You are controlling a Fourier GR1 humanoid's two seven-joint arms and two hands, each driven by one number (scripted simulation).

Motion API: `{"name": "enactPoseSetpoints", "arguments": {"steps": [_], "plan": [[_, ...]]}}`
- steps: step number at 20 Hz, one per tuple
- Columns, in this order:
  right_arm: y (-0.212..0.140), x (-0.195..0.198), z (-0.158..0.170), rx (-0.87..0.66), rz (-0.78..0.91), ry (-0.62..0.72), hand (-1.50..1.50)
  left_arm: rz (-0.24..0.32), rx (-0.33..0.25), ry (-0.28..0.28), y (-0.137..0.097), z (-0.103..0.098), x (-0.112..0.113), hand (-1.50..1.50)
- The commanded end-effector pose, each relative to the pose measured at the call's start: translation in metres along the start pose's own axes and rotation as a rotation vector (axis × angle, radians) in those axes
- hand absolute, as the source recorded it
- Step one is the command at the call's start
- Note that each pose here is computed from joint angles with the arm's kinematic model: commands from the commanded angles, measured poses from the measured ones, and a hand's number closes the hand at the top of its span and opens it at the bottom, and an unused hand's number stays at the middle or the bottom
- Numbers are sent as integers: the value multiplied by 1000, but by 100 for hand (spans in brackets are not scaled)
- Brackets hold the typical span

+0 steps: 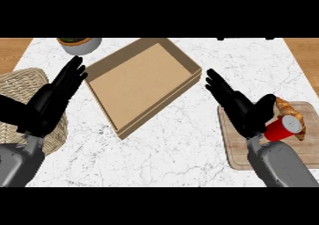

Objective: Pick the can from the cutting board and place it in the cardboard box

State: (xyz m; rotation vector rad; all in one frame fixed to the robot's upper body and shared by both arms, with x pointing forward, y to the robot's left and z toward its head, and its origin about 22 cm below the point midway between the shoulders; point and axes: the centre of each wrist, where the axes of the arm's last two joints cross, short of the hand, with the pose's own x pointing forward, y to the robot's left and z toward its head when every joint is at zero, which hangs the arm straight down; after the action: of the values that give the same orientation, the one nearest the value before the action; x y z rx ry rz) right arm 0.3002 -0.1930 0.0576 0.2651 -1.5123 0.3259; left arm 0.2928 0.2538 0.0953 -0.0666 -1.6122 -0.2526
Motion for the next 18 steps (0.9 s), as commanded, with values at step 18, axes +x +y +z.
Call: {"name": "enactPoseSetpoints", "arguments": {"steps": [18], "plan": [[-100, -106, 249, -1214, 1000, -247, -150, -327, 239, 227, 43, 62, -75, 0]]}}
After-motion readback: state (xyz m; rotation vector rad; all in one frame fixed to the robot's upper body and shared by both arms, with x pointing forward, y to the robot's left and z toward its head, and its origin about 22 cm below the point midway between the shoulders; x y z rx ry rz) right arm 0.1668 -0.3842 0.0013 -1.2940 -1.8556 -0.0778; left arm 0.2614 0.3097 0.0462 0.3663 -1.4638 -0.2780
